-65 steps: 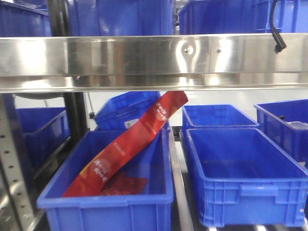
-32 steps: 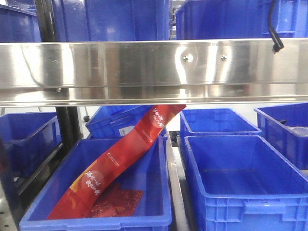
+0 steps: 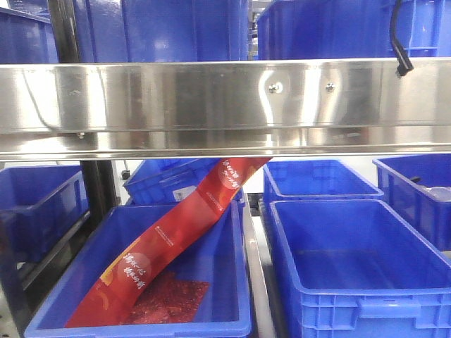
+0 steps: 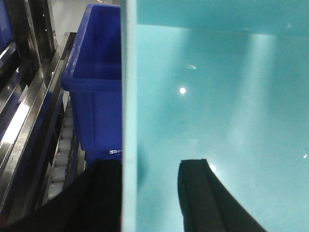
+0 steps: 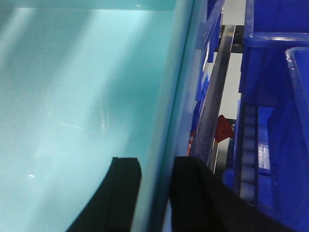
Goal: Move two blue bins to right shelf middle
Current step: 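Drive up to the rack, holding the bin above the upper shelf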
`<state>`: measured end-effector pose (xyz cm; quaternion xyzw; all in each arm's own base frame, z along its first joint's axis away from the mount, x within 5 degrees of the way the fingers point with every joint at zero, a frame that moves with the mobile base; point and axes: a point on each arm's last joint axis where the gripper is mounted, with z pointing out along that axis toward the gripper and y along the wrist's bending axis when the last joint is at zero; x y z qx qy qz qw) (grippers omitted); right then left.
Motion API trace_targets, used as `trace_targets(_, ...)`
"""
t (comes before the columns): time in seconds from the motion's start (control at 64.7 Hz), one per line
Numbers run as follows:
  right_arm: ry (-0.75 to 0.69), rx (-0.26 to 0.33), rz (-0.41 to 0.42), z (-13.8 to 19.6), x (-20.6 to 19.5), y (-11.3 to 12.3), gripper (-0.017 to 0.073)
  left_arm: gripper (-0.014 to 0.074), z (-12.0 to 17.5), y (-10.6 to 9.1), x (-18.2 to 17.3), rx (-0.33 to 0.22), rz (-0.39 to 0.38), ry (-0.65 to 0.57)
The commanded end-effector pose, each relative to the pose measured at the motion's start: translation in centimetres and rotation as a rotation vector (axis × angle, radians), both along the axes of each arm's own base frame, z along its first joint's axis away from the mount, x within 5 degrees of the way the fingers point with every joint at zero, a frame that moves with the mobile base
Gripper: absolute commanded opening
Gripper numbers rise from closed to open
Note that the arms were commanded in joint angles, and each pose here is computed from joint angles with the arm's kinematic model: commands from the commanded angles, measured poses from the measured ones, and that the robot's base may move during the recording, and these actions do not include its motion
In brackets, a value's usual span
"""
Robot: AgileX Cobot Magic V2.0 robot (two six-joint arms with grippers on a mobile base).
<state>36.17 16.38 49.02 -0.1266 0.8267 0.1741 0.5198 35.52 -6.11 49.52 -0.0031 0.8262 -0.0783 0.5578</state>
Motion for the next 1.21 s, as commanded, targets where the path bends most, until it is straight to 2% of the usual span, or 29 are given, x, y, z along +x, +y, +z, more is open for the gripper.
trace_targets(0.0, -0.120, 0.048, -0.022, 1.7, 0.0, -0.4, -0.0154, -0.0111, 2.0, -0.5, -1.2, -0.026, -0.045, -0.096)
trace_targets(0.85, -0.130, 0.062, -0.019, 1.7, 0.1, -0.3, -0.0154, -0.0111, 2.1, -0.5, -1.1, -0.029, -0.046, -0.115)
trace_targets(1.02, 0.000, 0.097, 0.034, 0.9, -0.5, 0.3, -0.0154, -0.0111, 1.0, -0.4, -1.6, -0.003, -0.042, 0.023)
trace_targets(1.19, 0.148, 0.032, 0.049, -1.9, 0.5, 0.9, -0.0154, -0.0111, -0.6, 0.1, -1.6, 0.073, -0.009, 0.161)
